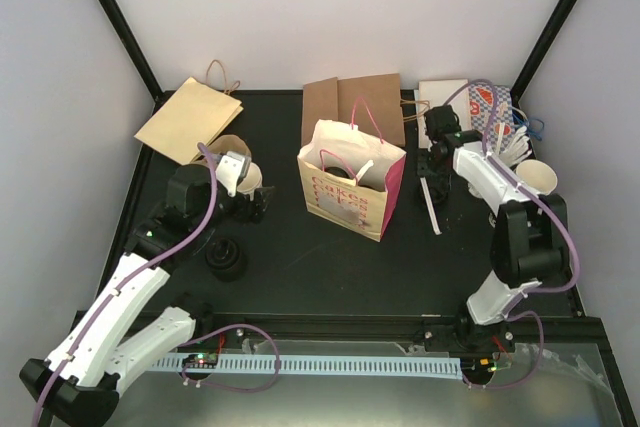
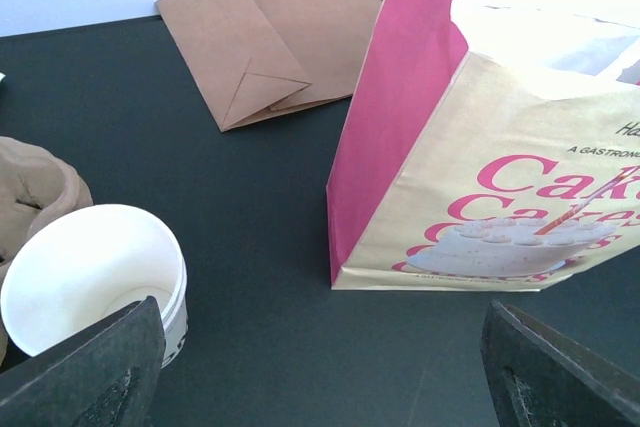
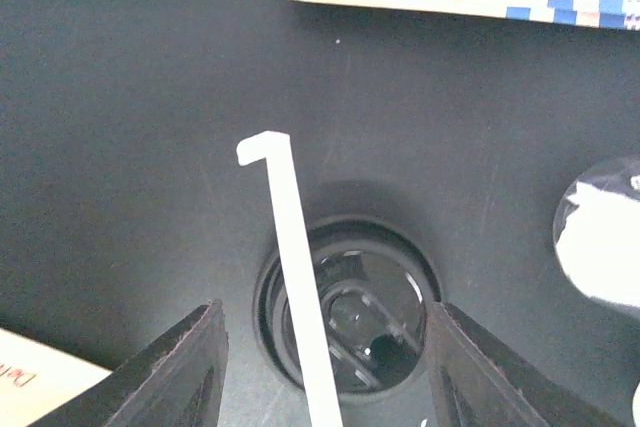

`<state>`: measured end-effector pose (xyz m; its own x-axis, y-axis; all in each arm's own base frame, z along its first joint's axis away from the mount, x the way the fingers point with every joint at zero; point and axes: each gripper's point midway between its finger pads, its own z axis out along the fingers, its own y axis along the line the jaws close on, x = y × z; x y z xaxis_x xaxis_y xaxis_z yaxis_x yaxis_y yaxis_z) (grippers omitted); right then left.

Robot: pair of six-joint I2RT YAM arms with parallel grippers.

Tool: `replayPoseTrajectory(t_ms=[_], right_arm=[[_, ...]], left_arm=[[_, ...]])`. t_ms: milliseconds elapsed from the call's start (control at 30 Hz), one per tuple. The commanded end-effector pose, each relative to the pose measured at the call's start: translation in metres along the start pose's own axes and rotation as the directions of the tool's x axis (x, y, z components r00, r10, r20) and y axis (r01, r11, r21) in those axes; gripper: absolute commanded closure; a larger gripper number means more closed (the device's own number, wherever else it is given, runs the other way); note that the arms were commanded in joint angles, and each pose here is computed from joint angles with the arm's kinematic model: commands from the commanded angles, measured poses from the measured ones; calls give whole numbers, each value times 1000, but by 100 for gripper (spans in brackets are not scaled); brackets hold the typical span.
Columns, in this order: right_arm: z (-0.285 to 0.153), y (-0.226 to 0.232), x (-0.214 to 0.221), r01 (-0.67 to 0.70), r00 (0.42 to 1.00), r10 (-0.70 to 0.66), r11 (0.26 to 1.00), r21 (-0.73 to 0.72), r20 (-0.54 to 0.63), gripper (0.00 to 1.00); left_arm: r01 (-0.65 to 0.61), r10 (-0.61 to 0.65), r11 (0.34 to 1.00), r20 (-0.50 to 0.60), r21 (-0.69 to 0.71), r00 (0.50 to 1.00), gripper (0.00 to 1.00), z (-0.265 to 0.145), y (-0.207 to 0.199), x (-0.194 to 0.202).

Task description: Pack the takeout coffee

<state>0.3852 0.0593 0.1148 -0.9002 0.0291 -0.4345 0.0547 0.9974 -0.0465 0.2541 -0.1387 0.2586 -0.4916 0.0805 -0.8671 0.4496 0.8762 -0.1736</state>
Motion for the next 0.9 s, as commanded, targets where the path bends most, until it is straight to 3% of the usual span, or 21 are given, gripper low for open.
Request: replayPoseTrajectory(t_ms=[0,167,867], right_arm=[[10,0,-19,47,999,-47,999,-2,2,43],[34,-1,-21,74,995,-71,997,31,-63,43],[74,12,-31,169,979,-156,981,94,-131,50]], left_arm=[[-20,19,999,33,32,999,11,-1,-5,-7],[-21,20,999,32,40,999,11,-1,-7,-7],[-24,23,999,23,37,999,11,2,-6,-5]])
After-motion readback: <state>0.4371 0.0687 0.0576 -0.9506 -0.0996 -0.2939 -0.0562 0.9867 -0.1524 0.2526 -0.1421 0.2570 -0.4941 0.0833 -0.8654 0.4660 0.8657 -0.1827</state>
